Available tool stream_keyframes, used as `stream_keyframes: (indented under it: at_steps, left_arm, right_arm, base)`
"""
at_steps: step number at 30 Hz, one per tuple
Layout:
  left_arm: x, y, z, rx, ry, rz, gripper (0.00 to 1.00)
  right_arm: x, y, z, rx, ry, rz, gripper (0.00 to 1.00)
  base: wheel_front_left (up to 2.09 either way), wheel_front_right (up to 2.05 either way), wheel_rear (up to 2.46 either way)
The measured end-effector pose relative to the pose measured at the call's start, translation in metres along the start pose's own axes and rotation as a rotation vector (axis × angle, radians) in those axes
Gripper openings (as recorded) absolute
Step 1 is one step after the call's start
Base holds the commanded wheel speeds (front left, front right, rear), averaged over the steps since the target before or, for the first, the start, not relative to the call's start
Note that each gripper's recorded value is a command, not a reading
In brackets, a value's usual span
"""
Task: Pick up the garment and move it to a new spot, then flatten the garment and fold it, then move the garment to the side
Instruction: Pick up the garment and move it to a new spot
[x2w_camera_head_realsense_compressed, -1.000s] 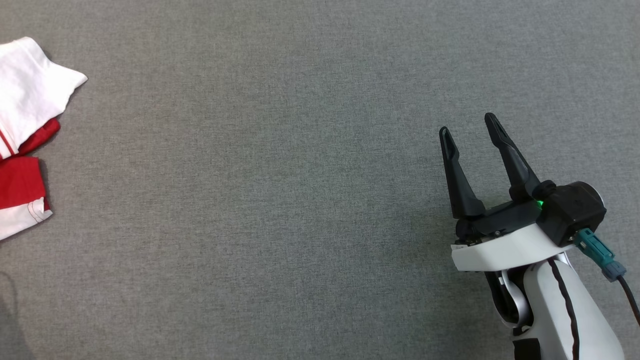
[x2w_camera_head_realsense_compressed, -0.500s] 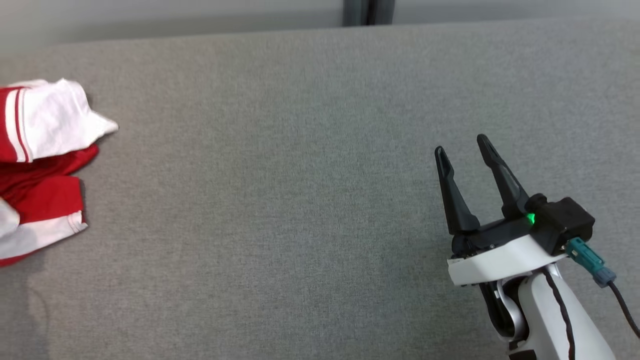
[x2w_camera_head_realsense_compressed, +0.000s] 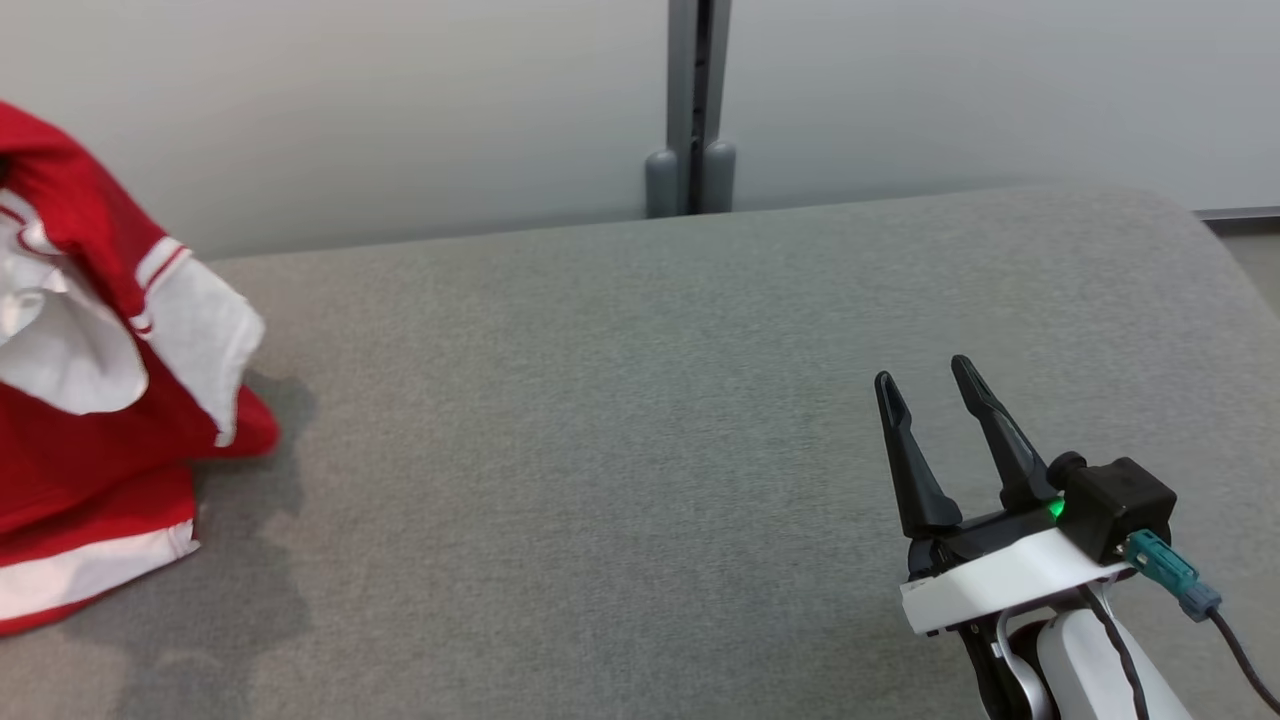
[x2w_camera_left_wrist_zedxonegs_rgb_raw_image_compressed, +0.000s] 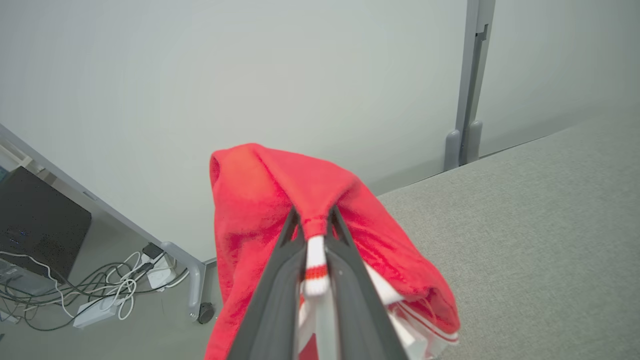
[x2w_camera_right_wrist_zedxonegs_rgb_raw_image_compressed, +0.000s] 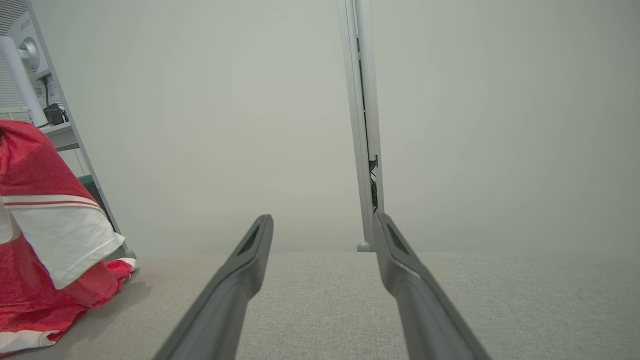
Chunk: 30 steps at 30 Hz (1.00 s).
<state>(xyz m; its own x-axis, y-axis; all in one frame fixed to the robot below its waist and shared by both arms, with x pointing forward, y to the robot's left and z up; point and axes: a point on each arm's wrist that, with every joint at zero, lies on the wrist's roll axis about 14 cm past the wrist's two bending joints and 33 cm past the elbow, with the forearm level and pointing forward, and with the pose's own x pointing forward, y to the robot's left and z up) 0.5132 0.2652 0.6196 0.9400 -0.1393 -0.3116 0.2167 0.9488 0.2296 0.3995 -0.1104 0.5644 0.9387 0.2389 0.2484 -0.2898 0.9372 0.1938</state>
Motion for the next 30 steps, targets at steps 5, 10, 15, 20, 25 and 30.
stream_keyframes:
  at_steps: [5, 10, 15, 20, 25, 30]
  left_arm:
    - [-0.001, -0.065, 0.061, 0.111, -0.136, -0.147, 0.0]
    - [-0.019, -0.156, 0.119, 0.051, -0.306, -0.396, 0.0]
    - [-0.044, -0.213, 0.147, -0.094, -0.42, -0.583, 0.0]
    - [-0.04, -0.239, 0.104, -0.224, -0.335, -0.663, 0.0]
    - [-0.016, -0.247, 0.001, -0.301, -0.108, -0.627, 0.0]
    - [0.002, -0.235, -0.099, -0.264, 0.077, -0.523, 0.0]
  right_arm:
    - [-0.015, -0.013, 0.017, -0.011, -0.037, -0.048, 1.0]
    - [-0.028, -0.028, 0.028, -0.024, -0.064, -0.102, 1.0]
    - [-0.033, -0.04, 0.03, -0.032, -0.067, -0.14, 1.0]
    - [-0.033, -0.048, 0.027, -0.041, -0.058, -0.16, 1.0]
    - [-0.032, -0.05, 0.02, -0.039, -0.038, -0.166, 1.0]
    - [-0.03, -0.052, 0.016, -0.04, -0.027, -0.168, 1.0]
  base:
    - [0.0, 0.0, 0.0]
    - [0.0, 0.0, 0.0]
    - [0.0, 0.0, 0.0]
    - [0.0, 0.0, 0.0]
    - [0.0, 0.0, 0.0]
    - [0.0, 0.0, 0.0]
